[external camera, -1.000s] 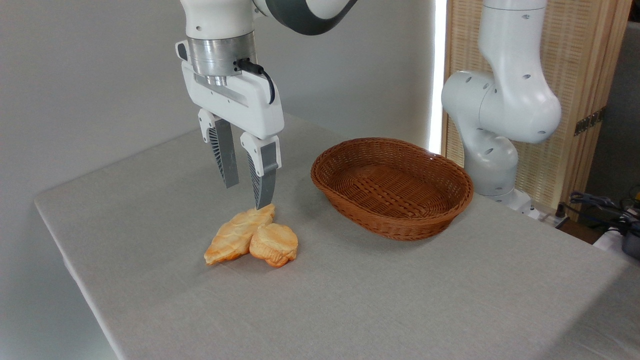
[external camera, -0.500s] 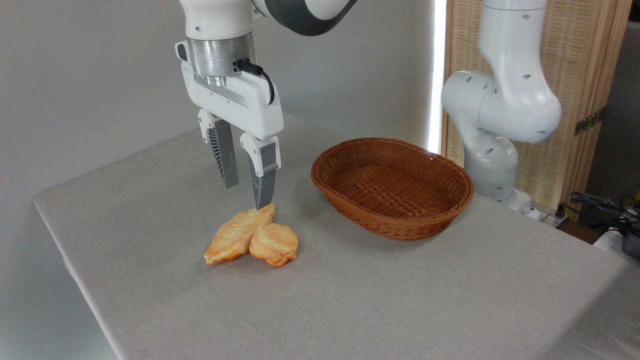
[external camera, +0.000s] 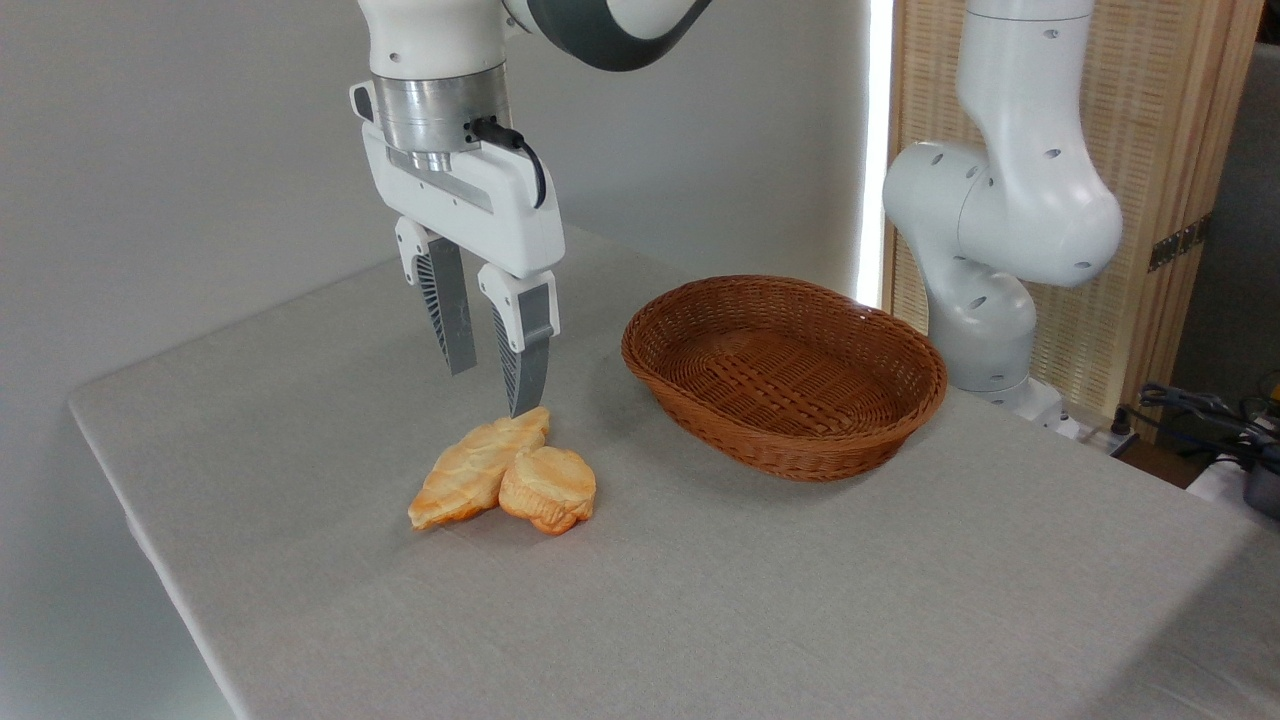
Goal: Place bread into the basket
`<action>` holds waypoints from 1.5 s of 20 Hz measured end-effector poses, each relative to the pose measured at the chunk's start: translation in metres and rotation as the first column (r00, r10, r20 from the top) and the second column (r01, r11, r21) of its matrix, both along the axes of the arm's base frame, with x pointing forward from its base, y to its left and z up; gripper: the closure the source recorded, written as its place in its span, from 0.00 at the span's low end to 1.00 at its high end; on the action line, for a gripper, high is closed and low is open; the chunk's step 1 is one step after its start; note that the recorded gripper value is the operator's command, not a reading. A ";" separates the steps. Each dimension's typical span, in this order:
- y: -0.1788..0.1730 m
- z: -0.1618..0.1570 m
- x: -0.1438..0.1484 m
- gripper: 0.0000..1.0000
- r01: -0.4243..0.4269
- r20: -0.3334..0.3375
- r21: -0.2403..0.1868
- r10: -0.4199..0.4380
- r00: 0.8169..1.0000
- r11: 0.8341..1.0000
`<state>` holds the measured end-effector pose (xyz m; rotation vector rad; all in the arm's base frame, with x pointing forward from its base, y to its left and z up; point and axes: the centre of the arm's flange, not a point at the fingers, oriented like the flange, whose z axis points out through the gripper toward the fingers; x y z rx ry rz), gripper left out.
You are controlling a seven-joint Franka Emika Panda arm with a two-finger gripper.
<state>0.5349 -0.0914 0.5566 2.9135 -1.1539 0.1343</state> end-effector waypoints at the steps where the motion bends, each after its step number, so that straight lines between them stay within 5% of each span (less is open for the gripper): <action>1: -0.001 0.000 0.000 0.00 0.001 0.000 0.000 -0.001 1.000 1.000; 30: -0.009 -0.002 -0.001 0.00 0.017 -0.003 0.001 -0.017 1.000 1.000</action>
